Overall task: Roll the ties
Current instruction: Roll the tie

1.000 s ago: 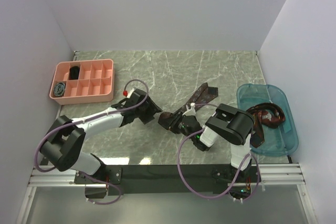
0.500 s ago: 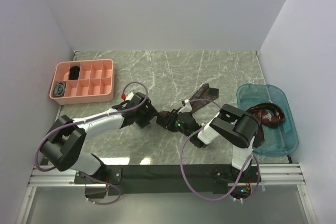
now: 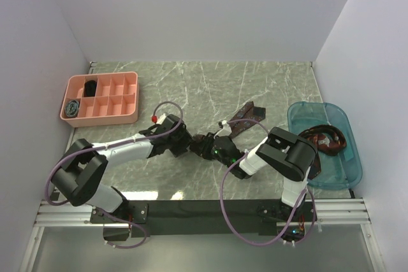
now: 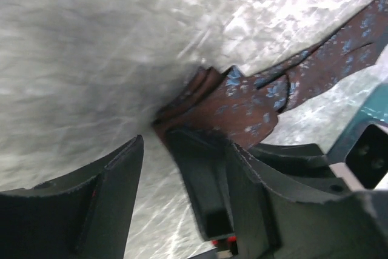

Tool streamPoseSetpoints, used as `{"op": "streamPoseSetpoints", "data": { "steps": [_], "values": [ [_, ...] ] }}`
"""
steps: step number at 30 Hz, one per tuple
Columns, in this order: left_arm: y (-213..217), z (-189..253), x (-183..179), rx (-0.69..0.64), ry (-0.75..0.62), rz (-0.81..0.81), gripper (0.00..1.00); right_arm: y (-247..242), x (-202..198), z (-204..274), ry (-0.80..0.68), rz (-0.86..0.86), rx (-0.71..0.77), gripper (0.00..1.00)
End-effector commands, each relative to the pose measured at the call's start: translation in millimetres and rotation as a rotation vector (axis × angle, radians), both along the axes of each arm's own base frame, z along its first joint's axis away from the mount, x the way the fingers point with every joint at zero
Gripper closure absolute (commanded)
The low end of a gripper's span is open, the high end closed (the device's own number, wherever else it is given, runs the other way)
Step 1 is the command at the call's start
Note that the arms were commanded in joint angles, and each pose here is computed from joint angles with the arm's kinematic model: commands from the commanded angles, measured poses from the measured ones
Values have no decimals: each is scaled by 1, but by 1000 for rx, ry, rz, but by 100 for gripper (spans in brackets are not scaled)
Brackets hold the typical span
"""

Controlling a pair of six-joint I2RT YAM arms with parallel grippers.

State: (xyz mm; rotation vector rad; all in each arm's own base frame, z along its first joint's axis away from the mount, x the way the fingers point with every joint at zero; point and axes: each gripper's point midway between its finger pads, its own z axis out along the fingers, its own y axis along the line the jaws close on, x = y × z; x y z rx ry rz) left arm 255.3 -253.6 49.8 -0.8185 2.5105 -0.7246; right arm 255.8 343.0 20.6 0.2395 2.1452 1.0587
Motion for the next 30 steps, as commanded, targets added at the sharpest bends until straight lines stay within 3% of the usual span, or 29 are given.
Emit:
{"op": "streamPoseSetpoints", "data": {
  "steps": [1,4,9,14,20,24,30],
  "values": [
    [-17,2,2,-62,-11,-3,39,-26,-25,-47,82,38,-218,96],
    [-14,2,0,-72,0,18,38,-26,-25,-49,70,47,-254,96],
    [-2,24,7,-18,-52,40,28,-26,-25,-57,65,70,-331,96],
    [15,27,7,35,-50,52,31,-19,-21,-52,2,98,-413,96],
    [69,32,5,9,-45,138,30,-6,-13,-40,-145,172,-650,96],
    [104,21,-1,11,-2,178,29,2,-7,-33,-293,199,-891,96],
    [94,21,-4,-53,28,117,23,15,-7,-41,-464,322,-1094,96]
  ]
}}
